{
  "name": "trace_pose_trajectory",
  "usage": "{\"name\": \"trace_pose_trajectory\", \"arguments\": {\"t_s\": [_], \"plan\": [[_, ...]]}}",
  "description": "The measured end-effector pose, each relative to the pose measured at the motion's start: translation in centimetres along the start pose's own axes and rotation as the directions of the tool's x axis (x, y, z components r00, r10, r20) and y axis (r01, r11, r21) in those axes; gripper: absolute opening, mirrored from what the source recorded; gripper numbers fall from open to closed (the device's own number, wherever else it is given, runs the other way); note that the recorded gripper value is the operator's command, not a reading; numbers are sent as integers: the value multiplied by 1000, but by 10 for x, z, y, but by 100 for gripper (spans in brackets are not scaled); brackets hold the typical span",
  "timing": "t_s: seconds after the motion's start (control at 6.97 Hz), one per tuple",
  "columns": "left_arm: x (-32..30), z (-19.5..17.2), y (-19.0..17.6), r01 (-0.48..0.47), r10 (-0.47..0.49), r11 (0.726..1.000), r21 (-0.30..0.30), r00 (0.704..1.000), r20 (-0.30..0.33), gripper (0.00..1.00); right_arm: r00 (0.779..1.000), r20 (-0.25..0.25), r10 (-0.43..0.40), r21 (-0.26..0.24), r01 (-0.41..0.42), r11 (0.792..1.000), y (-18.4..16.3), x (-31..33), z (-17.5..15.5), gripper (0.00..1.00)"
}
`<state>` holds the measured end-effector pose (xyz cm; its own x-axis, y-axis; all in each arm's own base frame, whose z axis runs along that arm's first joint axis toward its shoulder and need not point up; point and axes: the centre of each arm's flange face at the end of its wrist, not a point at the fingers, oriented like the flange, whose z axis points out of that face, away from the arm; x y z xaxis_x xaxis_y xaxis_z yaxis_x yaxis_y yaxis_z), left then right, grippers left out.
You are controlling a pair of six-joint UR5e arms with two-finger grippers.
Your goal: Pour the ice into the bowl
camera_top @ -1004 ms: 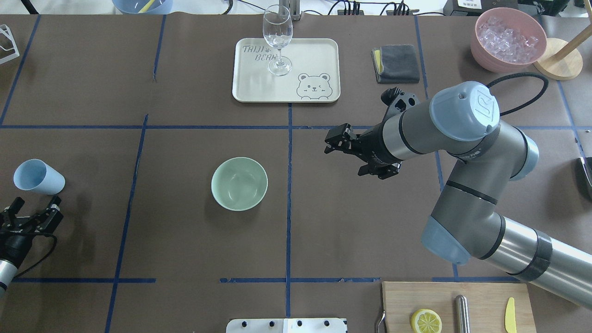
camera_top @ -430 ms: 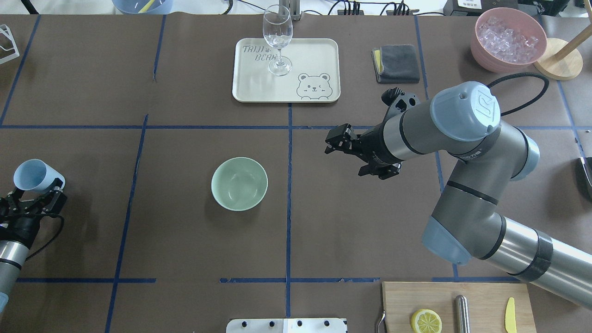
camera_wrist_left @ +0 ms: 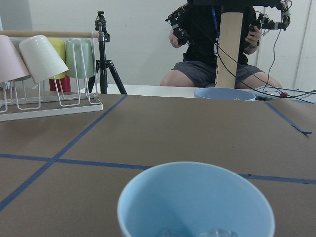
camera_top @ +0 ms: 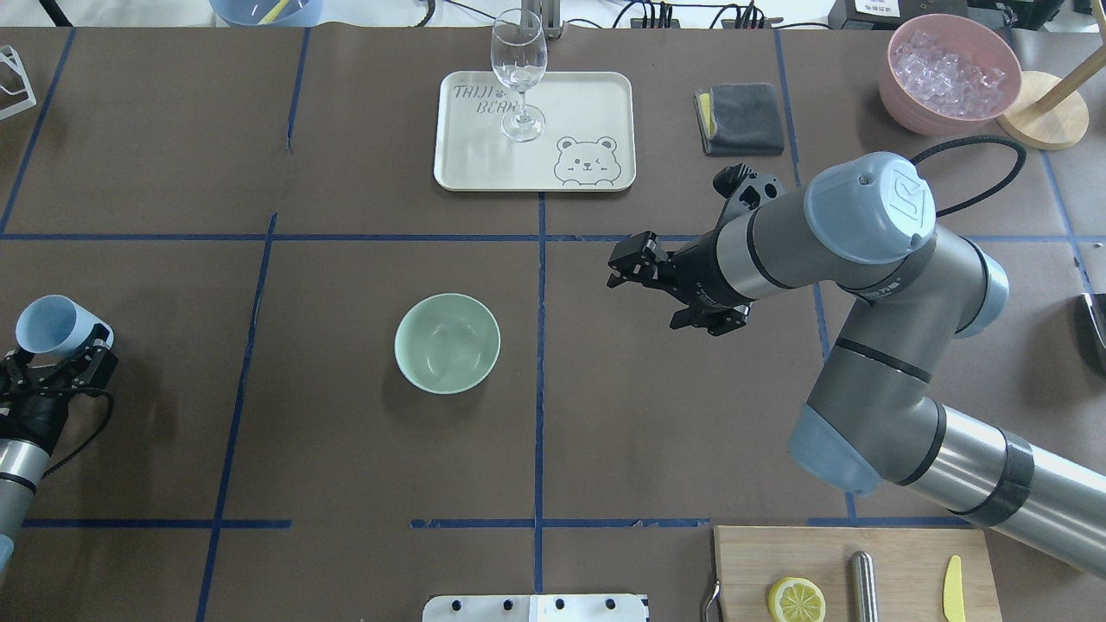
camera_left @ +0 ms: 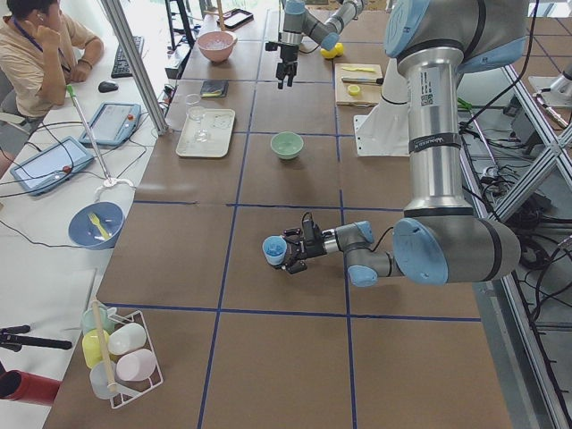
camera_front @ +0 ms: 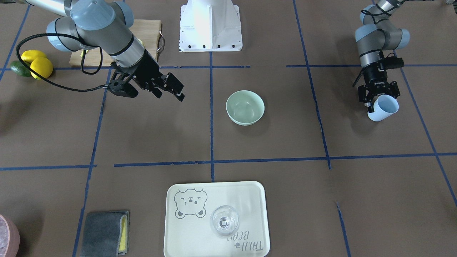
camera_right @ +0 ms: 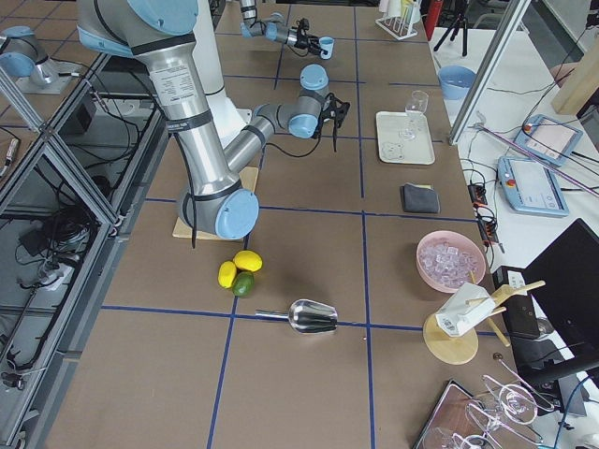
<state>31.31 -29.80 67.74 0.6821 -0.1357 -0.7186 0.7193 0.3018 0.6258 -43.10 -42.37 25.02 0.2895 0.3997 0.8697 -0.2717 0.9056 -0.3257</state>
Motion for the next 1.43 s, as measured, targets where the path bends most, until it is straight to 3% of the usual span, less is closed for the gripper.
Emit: {"name": "trace_pose_trajectory", "arguments": {"t_s": [0.72, 0.86, 1.15, 1.29, 1.43], "plan": [[4, 26, -1, -46, 45, 999, 30, 998, 39, 99, 1000, -2, 2, 1, -2, 1000, 0, 1, 0, 100], [6, 28, 0, -43, 42, 999, 29, 998, 39, 88, 1000, -3, 3, 2, -3, 1000, -1, 2, 1, 100], [8, 30, -1, -39, 38, 999, 30, 999, 40, 17, 1000, -4, 3, 2, -3, 1000, -1, 2, 1, 100], [8, 31, -3, -48, 47, 998, 32, 998, 40, 0, 1000, -3, 3, 3, -3, 1000, -1, 2, 1, 100], [12, 30, -12, -68, 67, 997, 40, 997, 24, 0, 1000, -4, 3, 4, -3, 1000, -1, 2, 1, 100]]}}
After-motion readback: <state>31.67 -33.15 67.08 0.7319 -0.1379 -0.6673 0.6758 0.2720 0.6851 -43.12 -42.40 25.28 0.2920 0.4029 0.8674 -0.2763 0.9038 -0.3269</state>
